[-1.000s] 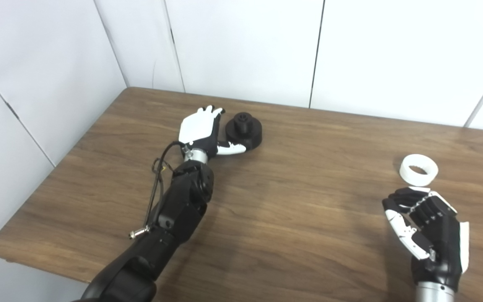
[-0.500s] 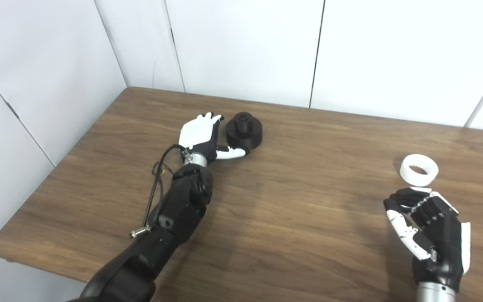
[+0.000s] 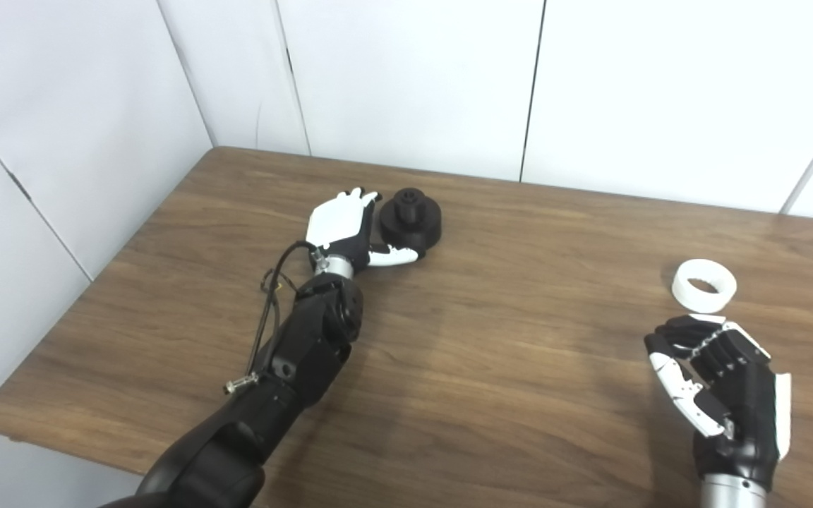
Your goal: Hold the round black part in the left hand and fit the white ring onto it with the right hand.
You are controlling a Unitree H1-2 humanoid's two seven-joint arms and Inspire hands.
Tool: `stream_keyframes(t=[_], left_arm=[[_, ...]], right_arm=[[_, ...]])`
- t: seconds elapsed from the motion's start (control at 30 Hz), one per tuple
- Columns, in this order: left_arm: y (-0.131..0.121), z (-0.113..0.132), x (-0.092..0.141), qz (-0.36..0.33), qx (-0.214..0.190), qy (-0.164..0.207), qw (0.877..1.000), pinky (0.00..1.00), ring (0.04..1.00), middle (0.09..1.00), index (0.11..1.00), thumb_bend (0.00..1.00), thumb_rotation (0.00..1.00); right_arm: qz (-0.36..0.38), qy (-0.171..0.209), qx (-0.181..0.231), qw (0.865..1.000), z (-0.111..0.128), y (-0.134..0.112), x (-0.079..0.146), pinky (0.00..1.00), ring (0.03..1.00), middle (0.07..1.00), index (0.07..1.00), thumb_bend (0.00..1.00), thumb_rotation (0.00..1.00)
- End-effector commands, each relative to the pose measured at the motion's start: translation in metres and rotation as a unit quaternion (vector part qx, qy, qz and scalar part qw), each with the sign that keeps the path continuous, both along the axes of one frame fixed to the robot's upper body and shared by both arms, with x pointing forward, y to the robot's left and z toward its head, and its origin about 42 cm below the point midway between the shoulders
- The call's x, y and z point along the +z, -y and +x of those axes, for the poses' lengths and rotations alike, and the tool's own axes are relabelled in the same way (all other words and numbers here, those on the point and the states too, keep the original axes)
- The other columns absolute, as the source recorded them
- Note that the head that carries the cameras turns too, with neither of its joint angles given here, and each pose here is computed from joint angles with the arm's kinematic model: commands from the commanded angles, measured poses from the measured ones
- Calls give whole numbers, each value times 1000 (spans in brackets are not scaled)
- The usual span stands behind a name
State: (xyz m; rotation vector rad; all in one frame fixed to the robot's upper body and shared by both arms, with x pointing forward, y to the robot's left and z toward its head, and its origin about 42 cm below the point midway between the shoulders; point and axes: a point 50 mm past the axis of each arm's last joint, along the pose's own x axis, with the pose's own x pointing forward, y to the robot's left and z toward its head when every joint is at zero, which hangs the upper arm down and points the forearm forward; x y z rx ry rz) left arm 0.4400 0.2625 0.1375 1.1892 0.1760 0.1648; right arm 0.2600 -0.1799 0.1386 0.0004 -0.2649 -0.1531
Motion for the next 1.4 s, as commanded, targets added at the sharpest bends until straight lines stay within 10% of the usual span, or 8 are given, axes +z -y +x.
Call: stream_keyframes(t=[0.0,1.37], left_arm=[[3,17,29,4,-14,44,999,963,1000,996,899,942,573],[12,30,7,-136,-8,102,985,930,957,918,674,797,303]], right_arm=[[2,17,-8,1000,-8,-1,5,416,502,499,486,519,8],[7,10,-13,1000,-15,5,9,413,501,502,484,518,6]])
